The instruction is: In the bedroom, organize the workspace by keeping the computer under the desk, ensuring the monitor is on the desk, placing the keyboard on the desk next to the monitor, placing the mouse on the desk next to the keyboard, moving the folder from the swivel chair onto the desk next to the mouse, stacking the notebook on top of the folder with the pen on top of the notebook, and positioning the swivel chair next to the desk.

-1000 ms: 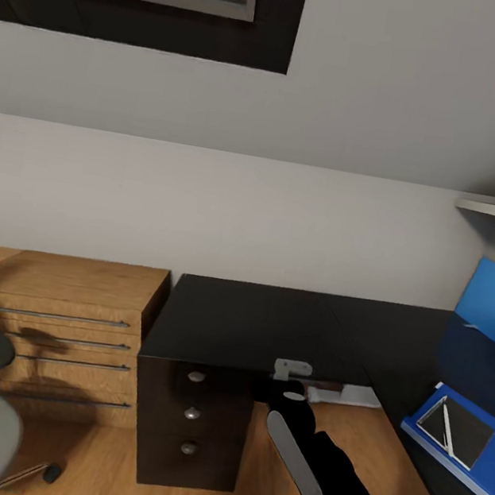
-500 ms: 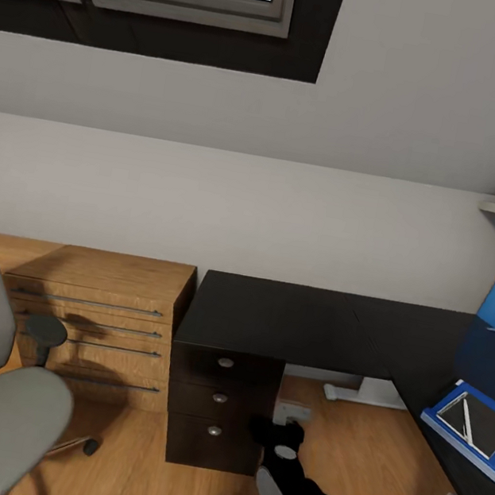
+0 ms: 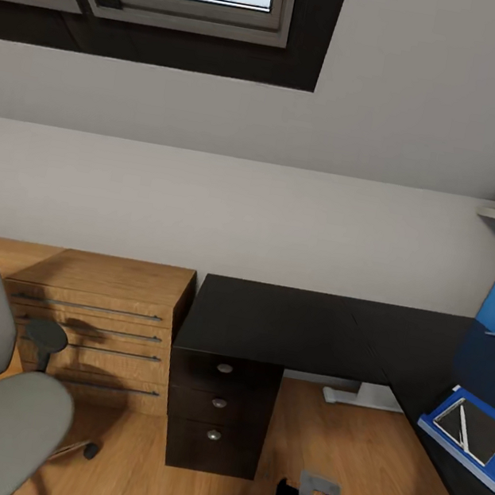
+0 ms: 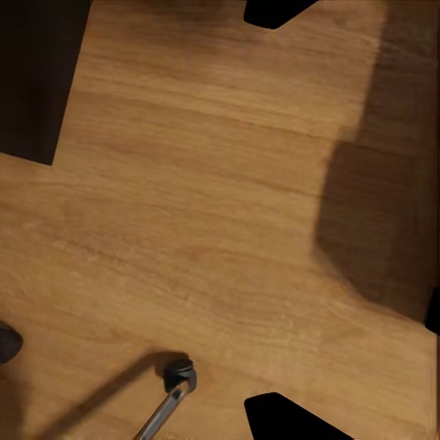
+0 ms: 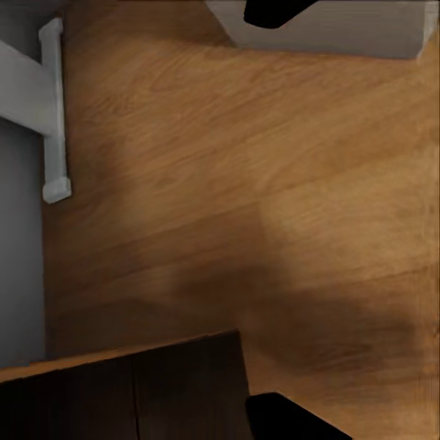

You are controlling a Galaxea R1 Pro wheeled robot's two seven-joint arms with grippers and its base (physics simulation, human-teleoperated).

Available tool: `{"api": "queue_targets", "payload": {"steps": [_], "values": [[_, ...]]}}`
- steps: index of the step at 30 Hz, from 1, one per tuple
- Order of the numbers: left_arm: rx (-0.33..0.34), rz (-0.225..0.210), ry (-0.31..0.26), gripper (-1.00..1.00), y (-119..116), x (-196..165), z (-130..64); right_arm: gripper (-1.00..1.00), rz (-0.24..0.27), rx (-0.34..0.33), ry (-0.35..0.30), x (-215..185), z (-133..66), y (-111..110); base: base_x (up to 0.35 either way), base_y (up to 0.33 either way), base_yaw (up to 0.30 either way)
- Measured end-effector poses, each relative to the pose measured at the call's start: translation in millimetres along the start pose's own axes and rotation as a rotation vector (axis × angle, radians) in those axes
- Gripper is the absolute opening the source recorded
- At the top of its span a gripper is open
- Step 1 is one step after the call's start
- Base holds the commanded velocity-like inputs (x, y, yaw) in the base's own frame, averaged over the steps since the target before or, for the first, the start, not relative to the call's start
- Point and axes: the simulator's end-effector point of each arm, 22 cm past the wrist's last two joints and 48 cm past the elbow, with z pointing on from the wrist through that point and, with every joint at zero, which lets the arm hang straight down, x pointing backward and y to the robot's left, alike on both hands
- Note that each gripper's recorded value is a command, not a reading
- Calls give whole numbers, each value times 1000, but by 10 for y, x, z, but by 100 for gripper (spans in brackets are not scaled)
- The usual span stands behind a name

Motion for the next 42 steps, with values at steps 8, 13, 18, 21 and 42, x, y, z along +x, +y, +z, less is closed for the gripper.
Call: {"api": "queue_targets", "payload": {"steps": [8, 13, 18, 21, 42], "values": [[-51, 38, 119, 100, 327, 489, -113, 100, -50, -110, 7, 474, 46, -201, 0, 0, 0], [-121, 70, 208, 100, 858, 837, -220, 100, -40, -176, 5, 578, -92, -25, 0, 0, 0], [-136, 39, 214, 100, 918, 812, -291, 100, -30, -178, -1, 554, -185, 19, 0, 0, 1], [-139, 26, 205, 100, 921, 770, -328, 100, -19, -177, -19, 482, -218, 14, -87, 0, 103], [-158, -5, 159, 100, 970, 516, -578, 100, 11, -175, -73, 144, -420, -46, -285, 0, 266]]}}
